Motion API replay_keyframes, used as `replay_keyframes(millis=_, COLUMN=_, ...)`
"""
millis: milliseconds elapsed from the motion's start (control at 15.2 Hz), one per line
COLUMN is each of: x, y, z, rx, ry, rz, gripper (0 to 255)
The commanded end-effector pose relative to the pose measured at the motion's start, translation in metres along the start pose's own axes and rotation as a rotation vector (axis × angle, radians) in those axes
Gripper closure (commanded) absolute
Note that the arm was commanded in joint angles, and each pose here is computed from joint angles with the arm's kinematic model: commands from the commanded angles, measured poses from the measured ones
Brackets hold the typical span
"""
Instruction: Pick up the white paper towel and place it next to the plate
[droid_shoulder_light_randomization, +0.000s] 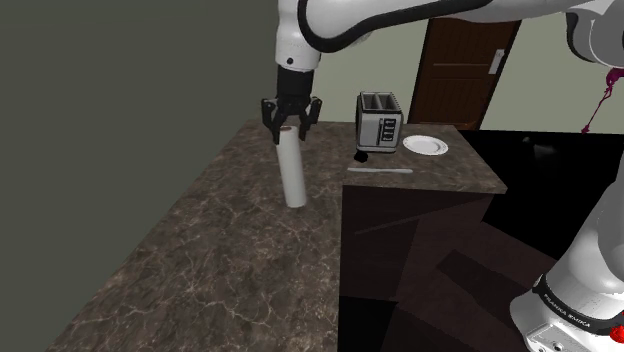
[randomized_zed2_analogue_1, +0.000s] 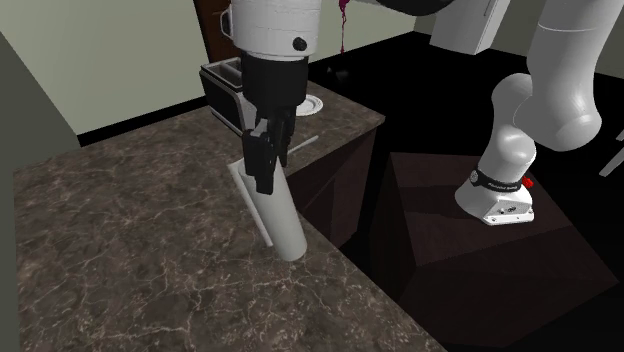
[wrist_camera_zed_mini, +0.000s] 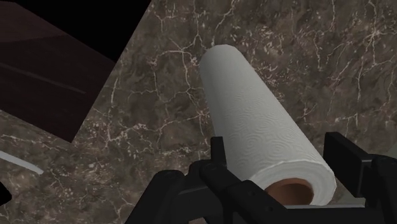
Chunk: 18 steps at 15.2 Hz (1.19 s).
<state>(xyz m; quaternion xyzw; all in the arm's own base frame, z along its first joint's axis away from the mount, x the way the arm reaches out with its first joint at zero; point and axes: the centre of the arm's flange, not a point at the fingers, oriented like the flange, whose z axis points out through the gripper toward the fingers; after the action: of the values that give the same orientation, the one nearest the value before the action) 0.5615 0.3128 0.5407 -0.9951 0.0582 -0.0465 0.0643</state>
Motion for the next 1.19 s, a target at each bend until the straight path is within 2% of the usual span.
replay_keyframes(millis=0, x=0.002, y=-0.002, z=-0.011, rx=0.0, ry=0.0, rz=0.0, gripper=255)
replay_keyframes(millis=1122, x=0.009, y=-0.014, z=-0.099, rx=0.0, ry=0.0, rz=0.0, gripper=255)
